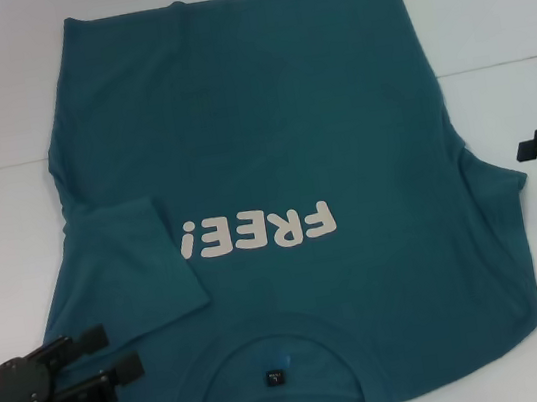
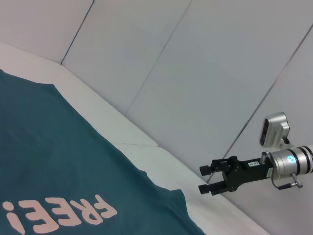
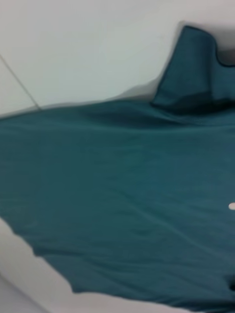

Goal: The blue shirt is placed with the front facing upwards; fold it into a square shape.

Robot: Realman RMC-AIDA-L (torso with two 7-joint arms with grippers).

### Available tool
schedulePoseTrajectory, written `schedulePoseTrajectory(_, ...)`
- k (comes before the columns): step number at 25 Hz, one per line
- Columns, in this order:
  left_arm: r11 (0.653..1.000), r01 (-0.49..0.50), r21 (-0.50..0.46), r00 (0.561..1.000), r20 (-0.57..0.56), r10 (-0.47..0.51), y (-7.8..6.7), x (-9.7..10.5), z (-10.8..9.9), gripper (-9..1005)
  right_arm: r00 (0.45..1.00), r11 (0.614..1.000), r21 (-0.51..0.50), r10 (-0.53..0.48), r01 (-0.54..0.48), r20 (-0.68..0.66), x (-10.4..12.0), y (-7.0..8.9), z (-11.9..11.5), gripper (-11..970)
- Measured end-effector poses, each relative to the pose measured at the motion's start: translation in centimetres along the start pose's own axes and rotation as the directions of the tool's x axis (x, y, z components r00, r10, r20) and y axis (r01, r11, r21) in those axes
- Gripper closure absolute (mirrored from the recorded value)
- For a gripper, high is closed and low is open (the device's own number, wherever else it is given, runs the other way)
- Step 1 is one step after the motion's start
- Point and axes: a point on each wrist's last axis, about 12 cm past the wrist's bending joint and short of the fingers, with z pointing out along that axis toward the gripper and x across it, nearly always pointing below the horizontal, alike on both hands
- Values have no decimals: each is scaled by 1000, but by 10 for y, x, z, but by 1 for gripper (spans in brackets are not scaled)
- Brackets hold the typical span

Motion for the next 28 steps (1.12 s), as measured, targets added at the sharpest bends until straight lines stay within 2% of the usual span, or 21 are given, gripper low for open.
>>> schedulePoseTrajectory(7, 1000, -1, -11, 1000, 1, 1, 1, 1, 0, 63, 999, 999, 36, -17, 18, -31, -2, 9, 14, 148)
schedulePoseTrajectory(15, 1000, 3, -16, 1000, 12, -2, 3, 1, 1, 63, 999, 995, 94, -37, 40, -36, 4, 8, 35, 169)
schedulePoseTrajectory(28, 1000, 7, -25, 1000, 16, -7, 4, 1, 2, 63, 999, 994, 99, -50, 50, 2, 3, 17, 50, 203)
